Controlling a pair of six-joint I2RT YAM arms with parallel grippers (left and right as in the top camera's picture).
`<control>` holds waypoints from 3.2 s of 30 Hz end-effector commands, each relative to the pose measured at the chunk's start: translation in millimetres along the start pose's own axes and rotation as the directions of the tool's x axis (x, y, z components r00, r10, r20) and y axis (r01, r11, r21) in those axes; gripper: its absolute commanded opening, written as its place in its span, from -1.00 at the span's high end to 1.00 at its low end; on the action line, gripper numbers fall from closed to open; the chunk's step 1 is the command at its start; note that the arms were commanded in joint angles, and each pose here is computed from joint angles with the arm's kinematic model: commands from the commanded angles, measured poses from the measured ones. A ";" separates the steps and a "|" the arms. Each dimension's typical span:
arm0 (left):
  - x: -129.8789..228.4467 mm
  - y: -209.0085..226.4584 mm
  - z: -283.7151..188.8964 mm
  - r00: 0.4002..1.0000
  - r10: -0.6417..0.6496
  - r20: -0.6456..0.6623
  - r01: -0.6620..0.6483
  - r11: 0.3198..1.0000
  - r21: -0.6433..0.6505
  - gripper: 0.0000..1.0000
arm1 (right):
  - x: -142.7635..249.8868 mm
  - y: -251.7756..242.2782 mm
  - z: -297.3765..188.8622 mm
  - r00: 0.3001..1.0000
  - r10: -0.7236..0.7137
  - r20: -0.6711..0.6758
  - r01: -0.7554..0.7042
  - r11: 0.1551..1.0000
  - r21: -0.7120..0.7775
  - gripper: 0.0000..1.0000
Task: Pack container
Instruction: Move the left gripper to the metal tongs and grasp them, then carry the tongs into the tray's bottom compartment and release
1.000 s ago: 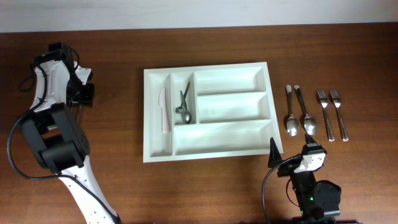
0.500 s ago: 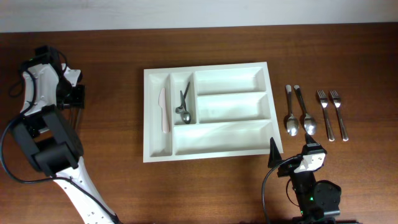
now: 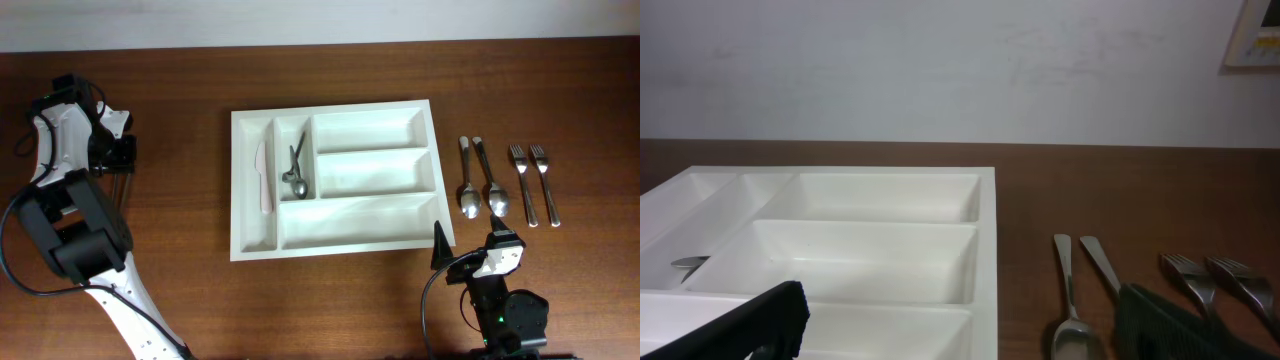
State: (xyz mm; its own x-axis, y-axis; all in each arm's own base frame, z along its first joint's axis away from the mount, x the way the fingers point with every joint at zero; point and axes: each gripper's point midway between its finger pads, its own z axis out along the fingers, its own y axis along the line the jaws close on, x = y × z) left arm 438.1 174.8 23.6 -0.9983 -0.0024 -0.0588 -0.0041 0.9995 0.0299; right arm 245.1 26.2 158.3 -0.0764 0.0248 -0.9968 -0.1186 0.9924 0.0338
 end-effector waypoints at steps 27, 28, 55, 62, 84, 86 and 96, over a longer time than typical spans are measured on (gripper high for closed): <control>-53.1 -76.1 -98.4 0.985 0.026 0.173 -0.057 0.982 0.177 0.97 | 2.2 -0.2 -0.1 1.000 0.008 -0.004 -0.008 1.000 0.003 -0.97; -56.9 -96.2 -110.0 0.980 0.059 0.189 -0.096 0.976 0.196 0.96 | 2.2 -0.2 -0.1 1.000 0.008 -0.004 -0.008 1.000 0.003 -0.97; 85.0 -494.4 -146.5 0.331 0.917 0.225 -0.940 0.299 0.164 0.96 | 2.2 -0.2 -0.1 1.000 0.008 -0.004 -0.008 1.000 0.003 -0.97; 116.7 -491.3 -107.4 0.309 0.945 0.104 -0.930 0.278 0.241 0.96 | 2.2 -0.2 -0.1 1.000 0.008 -0.004 -0.008 1.000 0.003 -0.97; 157.7 -482.1 -50.9 0.248 0.968 -0.024 -0.916 0.243 0.320 0.96 | 2.2 -0.1 -0.1 1.000 0.008 -0.004 -0.008 1.000 0.003 -0.97; 160.4 -479.8 -47.1 0.247 0.968 -0.035 -0.913 0.245 0.327 0.84 | 2.2 -0.2 -0.1 1.000 0.008 -0.004 -0.008 1.000 0.003 -0.97; 148.3 -487.9 -66.5 0.255 0.967 0.013 -0.924 0.240 0.299 0.07 | 2.2 -0.2 -0.1 1.000 0.008 -0.004 -0.008 1.000 0.003 -0.97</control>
State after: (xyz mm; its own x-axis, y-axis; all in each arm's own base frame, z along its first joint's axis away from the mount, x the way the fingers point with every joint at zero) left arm 277.9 -307.5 47.8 -0.2633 0.9632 0.0536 0.9272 0.2680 -0.2618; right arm 245.1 26.2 158.3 -0.0764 0.0244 -0.9968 -0.1186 0.9924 0.0334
